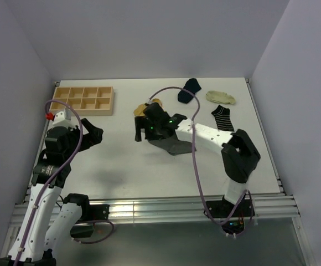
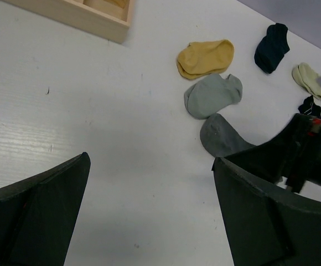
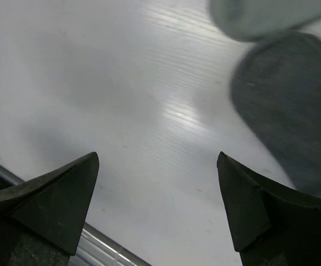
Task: Roll the socks
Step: Adjust the sock at the center of the board, then roll the sock at the center of the board.
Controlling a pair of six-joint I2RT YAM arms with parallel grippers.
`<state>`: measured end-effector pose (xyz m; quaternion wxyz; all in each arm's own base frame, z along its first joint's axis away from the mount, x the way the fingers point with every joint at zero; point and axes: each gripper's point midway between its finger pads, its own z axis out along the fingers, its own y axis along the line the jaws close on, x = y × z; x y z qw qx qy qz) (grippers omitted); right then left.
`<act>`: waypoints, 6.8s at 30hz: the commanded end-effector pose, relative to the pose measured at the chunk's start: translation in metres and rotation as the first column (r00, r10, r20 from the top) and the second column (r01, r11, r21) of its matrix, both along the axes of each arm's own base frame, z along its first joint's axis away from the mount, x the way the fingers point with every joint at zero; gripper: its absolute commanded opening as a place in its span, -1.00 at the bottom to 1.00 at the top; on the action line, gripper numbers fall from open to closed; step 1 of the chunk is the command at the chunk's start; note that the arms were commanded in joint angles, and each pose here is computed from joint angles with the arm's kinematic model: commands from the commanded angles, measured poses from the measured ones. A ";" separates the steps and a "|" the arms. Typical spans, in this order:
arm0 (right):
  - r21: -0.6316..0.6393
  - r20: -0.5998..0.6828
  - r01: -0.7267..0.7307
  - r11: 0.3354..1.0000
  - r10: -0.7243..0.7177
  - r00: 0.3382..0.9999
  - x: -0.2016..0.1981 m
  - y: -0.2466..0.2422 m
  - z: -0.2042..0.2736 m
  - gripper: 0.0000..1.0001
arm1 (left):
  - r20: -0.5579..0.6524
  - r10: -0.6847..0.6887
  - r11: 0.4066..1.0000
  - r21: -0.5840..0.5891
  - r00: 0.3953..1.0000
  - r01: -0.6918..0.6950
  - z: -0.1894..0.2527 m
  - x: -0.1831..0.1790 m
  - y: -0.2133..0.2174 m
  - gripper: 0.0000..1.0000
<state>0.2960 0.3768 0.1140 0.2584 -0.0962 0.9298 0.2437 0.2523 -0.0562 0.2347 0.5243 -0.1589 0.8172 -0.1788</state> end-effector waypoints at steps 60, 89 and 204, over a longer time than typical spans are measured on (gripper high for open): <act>-0.254 -0.132 0.344 0.904 -0.384 0.914 -0.057 -0.190 -0.085 -0.11 | -0.190 -0.511 0.847 0.056 0.838 0.529 -0.065 -0.008 -0.219 0.99; -0.109 0.022 0.756 0.645 -0.759 0.651 -0.070 -0.324 -0.023 0.10 | -0.245 -0.660 0.558 0.474 0.710 0.681 -0.167 -0.054 -0.367 0.34; 0.024 -0.240 0.487 0.873 -0.468 0.851 -0.056 -0.146 -0.060 0.04 | -0.285 -0.702 0.691 -0.494 0.652 0.528 -0.184 -0.046 -0.297 -0.99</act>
